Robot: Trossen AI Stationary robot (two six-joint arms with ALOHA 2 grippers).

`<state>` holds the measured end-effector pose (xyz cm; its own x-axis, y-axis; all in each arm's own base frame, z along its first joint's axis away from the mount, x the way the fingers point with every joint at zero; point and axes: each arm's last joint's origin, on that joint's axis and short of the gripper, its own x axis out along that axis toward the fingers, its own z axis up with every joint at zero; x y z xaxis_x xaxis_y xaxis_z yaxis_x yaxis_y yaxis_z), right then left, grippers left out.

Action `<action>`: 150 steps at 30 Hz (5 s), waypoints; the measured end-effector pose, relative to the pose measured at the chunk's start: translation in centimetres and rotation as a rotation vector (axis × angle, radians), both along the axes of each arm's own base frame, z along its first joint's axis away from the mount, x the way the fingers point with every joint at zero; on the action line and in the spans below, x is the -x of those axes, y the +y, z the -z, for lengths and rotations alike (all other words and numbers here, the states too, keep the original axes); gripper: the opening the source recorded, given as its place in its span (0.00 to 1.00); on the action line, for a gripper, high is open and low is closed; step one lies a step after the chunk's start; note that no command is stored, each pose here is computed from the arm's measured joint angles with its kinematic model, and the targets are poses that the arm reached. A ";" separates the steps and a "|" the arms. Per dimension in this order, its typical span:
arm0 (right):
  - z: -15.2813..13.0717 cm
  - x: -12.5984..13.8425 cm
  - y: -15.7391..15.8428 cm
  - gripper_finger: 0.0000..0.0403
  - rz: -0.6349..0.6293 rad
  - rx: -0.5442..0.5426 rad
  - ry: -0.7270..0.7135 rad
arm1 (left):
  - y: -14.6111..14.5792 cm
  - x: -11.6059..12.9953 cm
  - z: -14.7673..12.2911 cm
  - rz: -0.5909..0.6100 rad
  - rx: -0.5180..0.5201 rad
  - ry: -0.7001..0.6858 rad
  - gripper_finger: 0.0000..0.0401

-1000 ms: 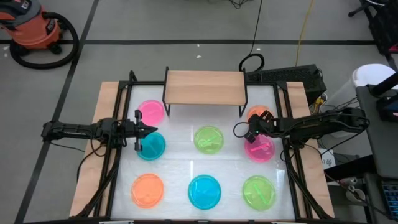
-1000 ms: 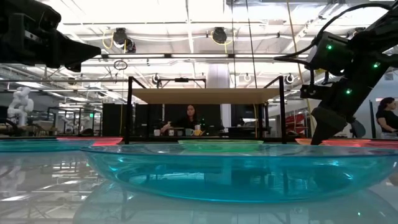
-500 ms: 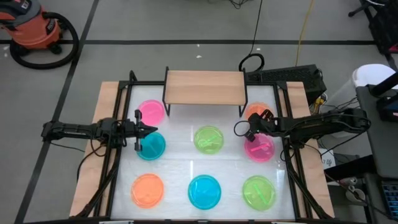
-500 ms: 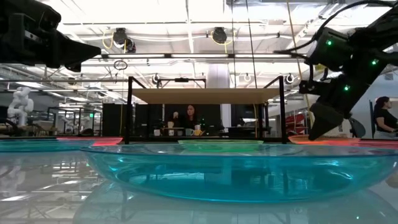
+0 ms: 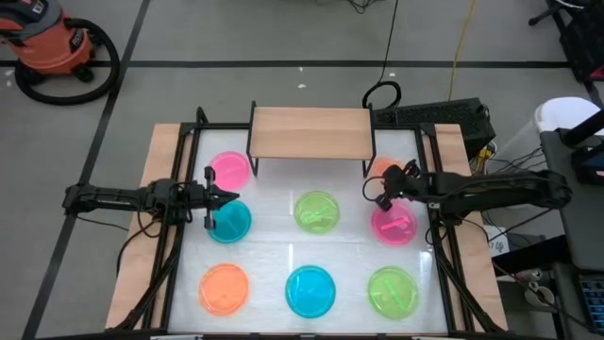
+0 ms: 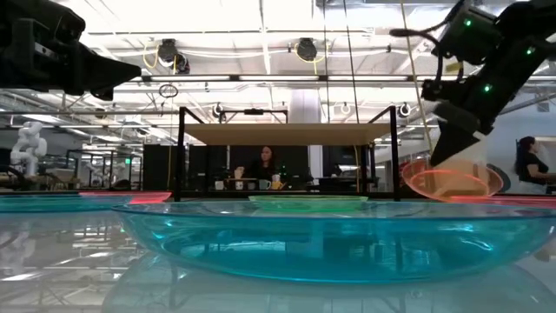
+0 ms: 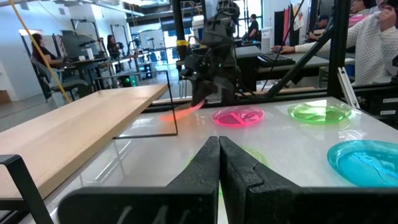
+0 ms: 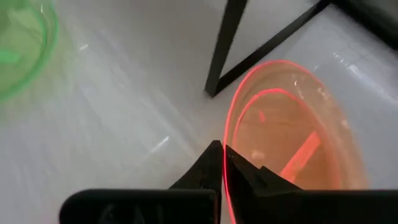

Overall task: Place and stack plates onto a shelf
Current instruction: Put the top orange plate on the shelf, then stack the bottom blue plate on top of the orange plate on the shelf

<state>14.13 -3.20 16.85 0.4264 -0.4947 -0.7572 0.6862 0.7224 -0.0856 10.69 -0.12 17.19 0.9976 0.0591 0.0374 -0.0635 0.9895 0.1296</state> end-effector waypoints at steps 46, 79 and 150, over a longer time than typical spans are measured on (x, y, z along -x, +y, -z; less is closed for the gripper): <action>-11.5 -7.9 -1.1 0.00 -0.420 0.571 -0.238 | 0.0 0.0 0.0 0.000 0.000 0.000 0.01; -6.4 -12.3 -5.0 0.00 -0.422 0.546 -0.063 | 0.0 0.0 0.0 0.000 0.000 0.000 0.01; -8.8 -7.3 4.8 0.26 -0.685 0.358 -0.355 | 0.0 0.1 -0.8 0.005 0.067 -0.083 0.01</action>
<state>21.40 1.61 25.69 0.9017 -0.2253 -0.3690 0.1370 0.9584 -0.2504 10.63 -0.11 17.95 0.9915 0.0593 0.1160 -0.0662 0.9962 0.0574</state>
